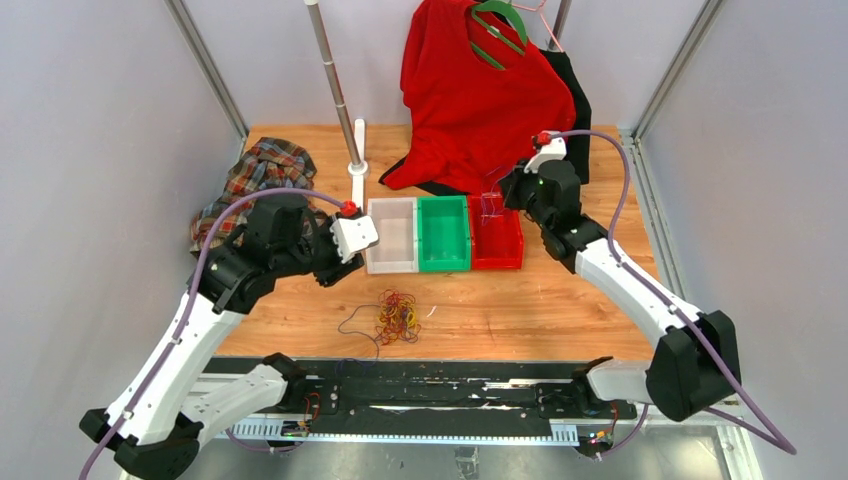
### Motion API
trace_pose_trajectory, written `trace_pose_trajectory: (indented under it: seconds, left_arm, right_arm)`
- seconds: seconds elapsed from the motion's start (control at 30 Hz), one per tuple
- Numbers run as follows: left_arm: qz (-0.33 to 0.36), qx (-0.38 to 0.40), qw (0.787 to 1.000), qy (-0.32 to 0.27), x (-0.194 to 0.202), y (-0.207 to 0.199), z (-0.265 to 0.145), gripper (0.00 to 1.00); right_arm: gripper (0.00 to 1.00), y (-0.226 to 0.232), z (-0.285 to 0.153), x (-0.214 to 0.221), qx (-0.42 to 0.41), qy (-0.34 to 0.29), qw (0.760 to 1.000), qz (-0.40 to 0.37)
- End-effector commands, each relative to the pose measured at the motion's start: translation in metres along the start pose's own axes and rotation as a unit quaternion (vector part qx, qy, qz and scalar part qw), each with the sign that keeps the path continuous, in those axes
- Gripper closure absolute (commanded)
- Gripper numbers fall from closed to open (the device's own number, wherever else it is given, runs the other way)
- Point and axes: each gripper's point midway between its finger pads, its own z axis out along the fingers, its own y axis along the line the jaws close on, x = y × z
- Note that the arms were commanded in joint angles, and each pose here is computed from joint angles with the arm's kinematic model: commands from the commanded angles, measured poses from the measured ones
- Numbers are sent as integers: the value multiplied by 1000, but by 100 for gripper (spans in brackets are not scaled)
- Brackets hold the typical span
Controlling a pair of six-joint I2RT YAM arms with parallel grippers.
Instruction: Untangle the cables
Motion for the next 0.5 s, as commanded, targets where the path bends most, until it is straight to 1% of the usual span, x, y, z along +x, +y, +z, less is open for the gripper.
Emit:
trace_pose_trajectory:
  seconds: [0.0, 0.13, 0.17, 0.23, 0.33, 0.47]
  left_arm:
    - [12, -16, 1000, 19, 13, -3, -11, 47]
    - [-2, 10, 999, 52, 27, -15, -14, 37]
    - [-9, 19, 998, 62, 31, -18, -15, 35]
    - [-15, 29, 997, 75, 35, -22, -15, 35]
    - [-13, 25, 996, 80, 40, -23, -17, 35]
    - [-10, 20, 997, 80, 41, -23, -20, 34]
  right_arm:
    - [99, -14, 9, 9, 30, 23, 999, -14]
    - [99, -23, 19, 17, 55, 41, 998, -16]
    - [99, -27, 22, 22, 65, 50, 996, -20]
    - [99, -36, 29, 31, 90, 69, 993, -26]
    - [99, -47, 37, 46, 111, 92, 989, -43]
    - [99, -67, 37, 64, 161, 140, 974, -76]
